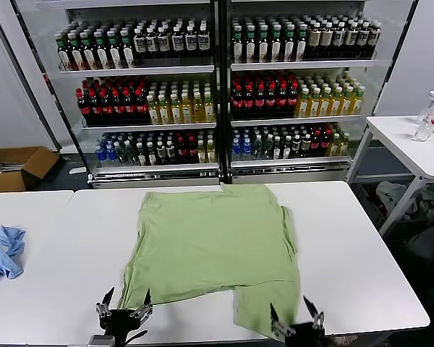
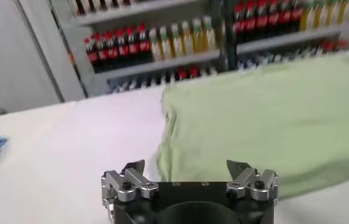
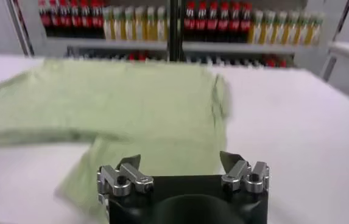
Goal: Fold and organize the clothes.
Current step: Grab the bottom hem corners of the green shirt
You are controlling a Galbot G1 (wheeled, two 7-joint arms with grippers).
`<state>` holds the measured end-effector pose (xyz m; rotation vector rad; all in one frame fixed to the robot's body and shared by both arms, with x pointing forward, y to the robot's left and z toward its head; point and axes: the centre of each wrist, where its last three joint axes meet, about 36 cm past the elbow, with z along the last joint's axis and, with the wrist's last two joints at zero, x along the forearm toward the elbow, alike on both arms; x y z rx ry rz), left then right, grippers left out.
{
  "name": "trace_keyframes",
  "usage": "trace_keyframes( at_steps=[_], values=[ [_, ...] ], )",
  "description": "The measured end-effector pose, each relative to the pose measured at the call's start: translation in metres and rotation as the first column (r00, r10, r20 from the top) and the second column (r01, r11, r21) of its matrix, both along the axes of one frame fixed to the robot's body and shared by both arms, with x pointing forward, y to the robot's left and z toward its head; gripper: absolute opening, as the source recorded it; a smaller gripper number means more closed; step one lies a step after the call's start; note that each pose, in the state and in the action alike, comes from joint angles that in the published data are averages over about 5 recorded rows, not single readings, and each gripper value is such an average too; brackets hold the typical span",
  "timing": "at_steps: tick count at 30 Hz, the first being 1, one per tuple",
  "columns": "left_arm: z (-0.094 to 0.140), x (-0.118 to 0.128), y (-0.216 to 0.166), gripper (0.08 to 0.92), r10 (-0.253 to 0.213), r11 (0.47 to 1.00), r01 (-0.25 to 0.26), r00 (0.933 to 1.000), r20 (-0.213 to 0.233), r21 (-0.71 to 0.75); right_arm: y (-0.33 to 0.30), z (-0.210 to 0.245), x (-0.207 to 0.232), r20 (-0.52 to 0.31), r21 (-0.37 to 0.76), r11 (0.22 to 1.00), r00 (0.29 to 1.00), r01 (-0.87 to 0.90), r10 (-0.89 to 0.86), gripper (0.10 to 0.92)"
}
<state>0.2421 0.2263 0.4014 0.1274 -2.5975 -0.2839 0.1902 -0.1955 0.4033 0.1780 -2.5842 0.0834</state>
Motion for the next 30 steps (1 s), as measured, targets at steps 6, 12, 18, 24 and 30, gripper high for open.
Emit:
trace_keyframes(
  at_steps=[6,12,18,24,30],
  values=[
    [-0.004,0.001,0.004,0.771,0.006,1.000,-0.006,0.9987,-0.050,0.002,0.001,-0.001,-0.006,-0.030,0.022,1.000,1.000,0.003,-0.003,0.611],
    [-0.002,0.003,0.009,0.602,-0.006,0.999,0.002,0.9969,-0.078,-0.051,0.001,0.000,-0.009,-0.056,0.057,0.998,0.998,0.009,-0.006,0.455],
    [0.001,0.007,0.013,0.428,-0.035,0.994,0.026,0.9956,-0.086,-0.106,-0.002,0.002,-0.008,-0.054,0.088,0.996,0.999,0.005,0.000,0.282],
    [0.004,0.010,0.018,0.255,-0.068,0.987,0.059,0.9961,-0.056,-0.147,-0.012,0.011,0.001,-0.005,0.103,0.995,1.000,0.001,0.000,0.125],
    [0.008,0.019,0.026,0.137,-0.096,0.980,0.097,0.9952,0.018,-0.175,-0.029,0.022,0.019,0.077,0.100,0.995,0.997,-0.001,-0.007,0.106]
  ],
)
